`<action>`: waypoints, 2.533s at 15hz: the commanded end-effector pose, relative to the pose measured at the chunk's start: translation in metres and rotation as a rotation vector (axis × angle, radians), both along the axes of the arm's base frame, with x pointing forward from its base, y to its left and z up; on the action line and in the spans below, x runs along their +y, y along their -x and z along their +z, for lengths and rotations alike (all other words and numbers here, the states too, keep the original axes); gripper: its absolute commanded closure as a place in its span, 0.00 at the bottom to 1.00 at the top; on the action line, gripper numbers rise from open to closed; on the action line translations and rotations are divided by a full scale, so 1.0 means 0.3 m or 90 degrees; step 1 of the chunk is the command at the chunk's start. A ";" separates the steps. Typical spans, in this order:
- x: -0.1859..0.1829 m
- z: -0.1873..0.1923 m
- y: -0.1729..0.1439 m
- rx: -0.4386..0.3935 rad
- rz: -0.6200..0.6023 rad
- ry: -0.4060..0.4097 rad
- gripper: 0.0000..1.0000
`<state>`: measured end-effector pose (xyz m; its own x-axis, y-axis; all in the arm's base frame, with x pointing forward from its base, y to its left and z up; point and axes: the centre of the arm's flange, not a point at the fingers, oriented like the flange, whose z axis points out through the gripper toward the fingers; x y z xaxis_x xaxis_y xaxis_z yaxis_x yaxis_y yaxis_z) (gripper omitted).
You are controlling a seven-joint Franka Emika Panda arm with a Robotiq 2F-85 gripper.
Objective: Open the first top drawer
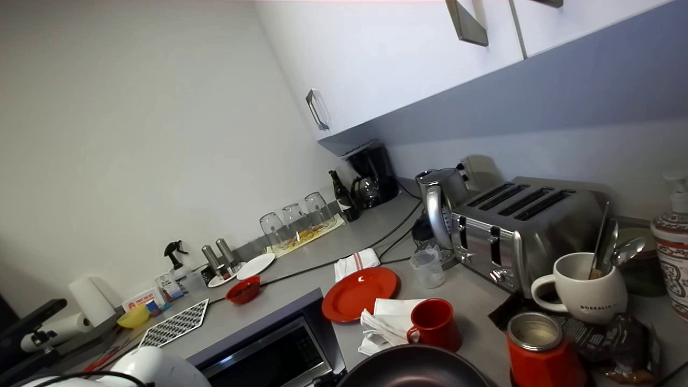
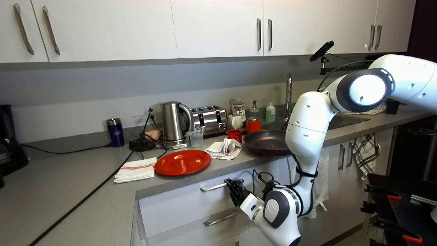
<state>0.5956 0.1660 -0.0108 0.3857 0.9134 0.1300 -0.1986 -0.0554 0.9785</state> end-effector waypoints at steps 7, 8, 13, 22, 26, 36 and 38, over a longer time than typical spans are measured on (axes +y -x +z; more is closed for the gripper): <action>0.285 -0.038 0.121 -0.036 -0.009 -0.104 0.93; 0.290 -0.037 0.127 -0.038 -0.016 -0.106 0.93; 0.299 -0.041 0.152 -0.043 -0.041 -0.111 0.93; 0.294 -0.053 0.196 -0.051 -0.040 -0.104 0.93; 0.328 -0.068 0.265 -0.060 -0.027 -0.092 0.93; 0.740 -0.157 0.762 -0.110 0.015 -0.057 0.93; 0.792 -0.165 0.826 -0.119 0.025 -0.050 0.93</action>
<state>0.3664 0.3487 -0.0395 0.4034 0.9032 0.1464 -0.3278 -0.0067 0.9447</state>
